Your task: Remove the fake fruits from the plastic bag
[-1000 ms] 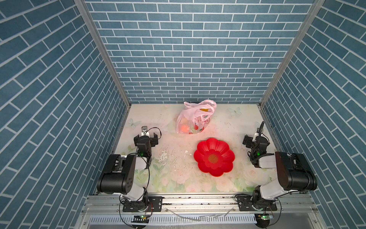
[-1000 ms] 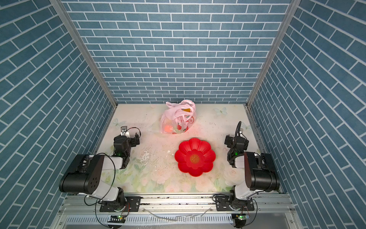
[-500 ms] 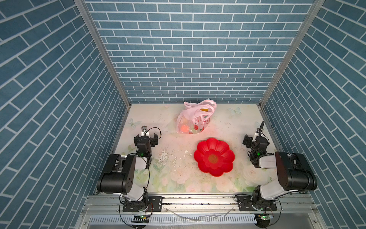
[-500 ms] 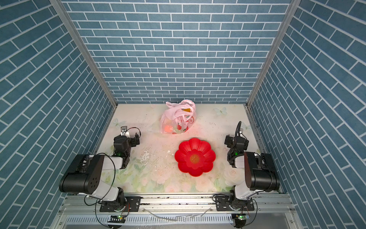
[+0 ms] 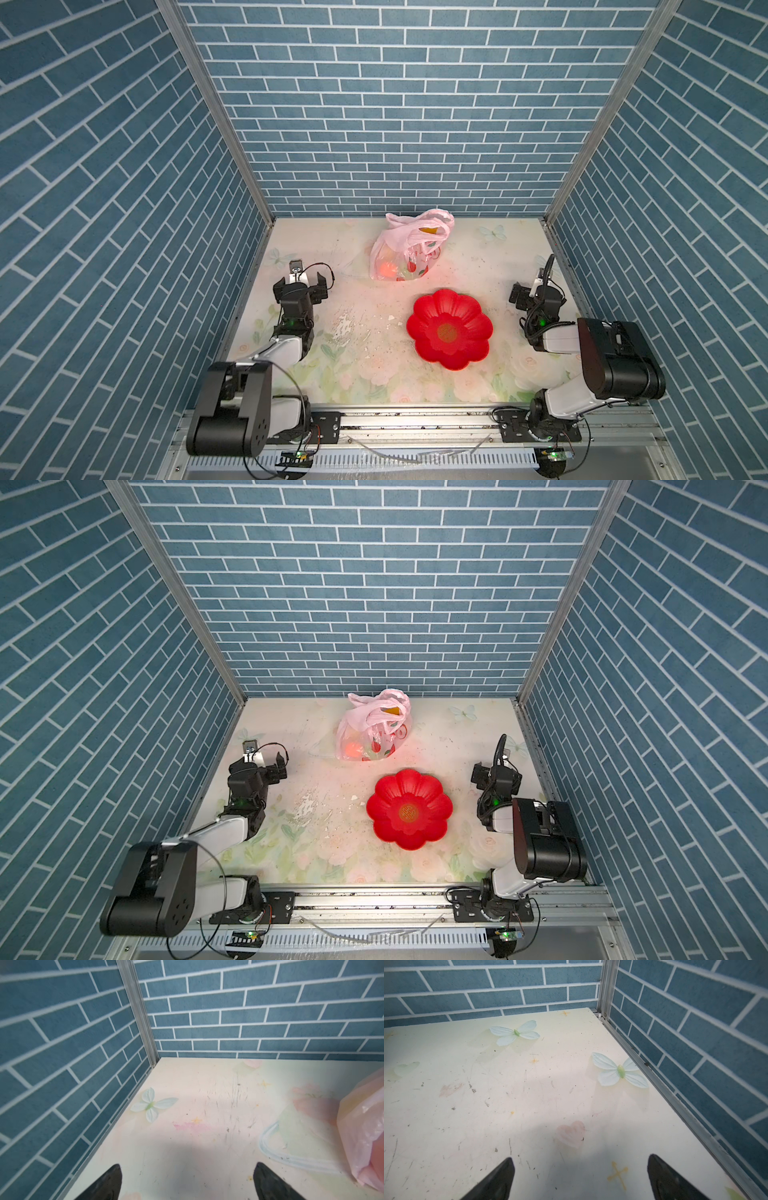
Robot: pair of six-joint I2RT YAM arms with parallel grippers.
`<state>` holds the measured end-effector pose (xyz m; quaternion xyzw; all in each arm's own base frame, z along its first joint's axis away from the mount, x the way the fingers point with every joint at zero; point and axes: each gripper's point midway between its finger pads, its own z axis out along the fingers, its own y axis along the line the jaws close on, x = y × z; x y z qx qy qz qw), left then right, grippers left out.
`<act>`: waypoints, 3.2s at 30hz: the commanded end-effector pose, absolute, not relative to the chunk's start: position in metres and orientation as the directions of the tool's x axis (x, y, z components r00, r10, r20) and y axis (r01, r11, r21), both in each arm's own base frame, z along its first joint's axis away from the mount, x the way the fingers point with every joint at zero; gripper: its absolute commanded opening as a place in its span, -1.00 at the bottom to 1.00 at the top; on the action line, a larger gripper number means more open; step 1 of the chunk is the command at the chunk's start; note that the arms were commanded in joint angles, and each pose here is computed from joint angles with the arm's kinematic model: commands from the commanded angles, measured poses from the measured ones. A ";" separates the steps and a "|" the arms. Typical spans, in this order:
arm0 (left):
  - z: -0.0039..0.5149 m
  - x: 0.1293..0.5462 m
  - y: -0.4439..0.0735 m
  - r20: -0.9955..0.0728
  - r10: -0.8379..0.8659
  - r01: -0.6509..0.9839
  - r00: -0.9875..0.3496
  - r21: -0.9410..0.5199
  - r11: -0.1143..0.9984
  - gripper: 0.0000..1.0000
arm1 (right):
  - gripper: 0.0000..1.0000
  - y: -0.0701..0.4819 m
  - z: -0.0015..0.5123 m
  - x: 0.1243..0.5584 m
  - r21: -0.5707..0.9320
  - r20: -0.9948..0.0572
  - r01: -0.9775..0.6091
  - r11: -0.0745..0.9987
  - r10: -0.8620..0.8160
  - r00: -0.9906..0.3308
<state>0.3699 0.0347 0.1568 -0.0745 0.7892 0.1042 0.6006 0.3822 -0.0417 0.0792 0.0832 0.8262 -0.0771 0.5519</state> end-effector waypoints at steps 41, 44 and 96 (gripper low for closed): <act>0.225 0.345 -0.076 -0.660 -0.350 -0.050 -0.665 -0.428 0.902 0.99 | 0.19 0.080 0.120 0.275 0.376 -0.472 0.197 0.905 0.370 -0.800; 0.216 0.345 -0.088 -0.646 -0.328 -0.035 -0.689 -0.423 0.906 0.99 | 0.14 0.096 0.106 0.270 0.360 -0.429 0.171 0.917 0.325 -0.843; 0.243 0.383 -0.291 -0.653 -0.035 0.332 -0.757 -0.430 0.839 0.99 | -0.58 0.039 0.047 0.256 0.259 -0.367 0.451 0.854 0.519 -0.772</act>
